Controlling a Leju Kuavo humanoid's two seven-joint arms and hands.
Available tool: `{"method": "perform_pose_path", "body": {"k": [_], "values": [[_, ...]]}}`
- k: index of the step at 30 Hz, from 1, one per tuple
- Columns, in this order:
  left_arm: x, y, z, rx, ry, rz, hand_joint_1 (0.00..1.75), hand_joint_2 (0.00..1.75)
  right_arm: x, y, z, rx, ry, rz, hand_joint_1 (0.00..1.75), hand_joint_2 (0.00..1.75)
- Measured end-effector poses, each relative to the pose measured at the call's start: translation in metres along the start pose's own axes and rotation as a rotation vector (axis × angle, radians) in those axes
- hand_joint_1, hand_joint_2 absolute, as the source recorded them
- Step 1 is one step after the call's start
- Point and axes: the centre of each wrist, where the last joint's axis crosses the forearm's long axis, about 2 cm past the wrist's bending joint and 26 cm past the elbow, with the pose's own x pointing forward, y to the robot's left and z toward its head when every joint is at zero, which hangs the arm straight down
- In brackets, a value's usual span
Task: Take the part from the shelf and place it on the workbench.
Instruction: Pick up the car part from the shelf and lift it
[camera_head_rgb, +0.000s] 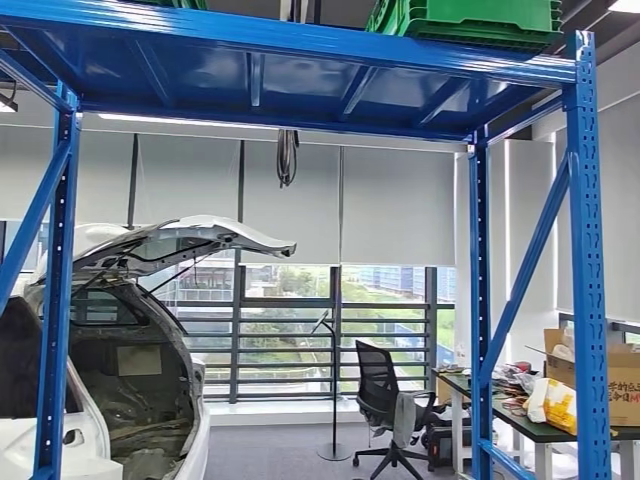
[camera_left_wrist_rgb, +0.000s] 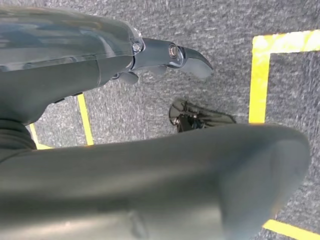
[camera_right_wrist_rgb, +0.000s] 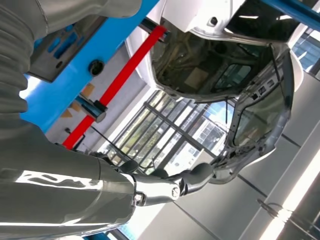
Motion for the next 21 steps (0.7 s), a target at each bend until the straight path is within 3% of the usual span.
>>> {"method": "perform_pose_path", "body": {"k": [21], "values": [[-0.0017,-0.0003,0.0006,-0.005,0.001,-0.003,0.0,0.0,-0.0018,0.0044,0.0093,0.016,0.007,-0.007,0.0,1.75]]}}
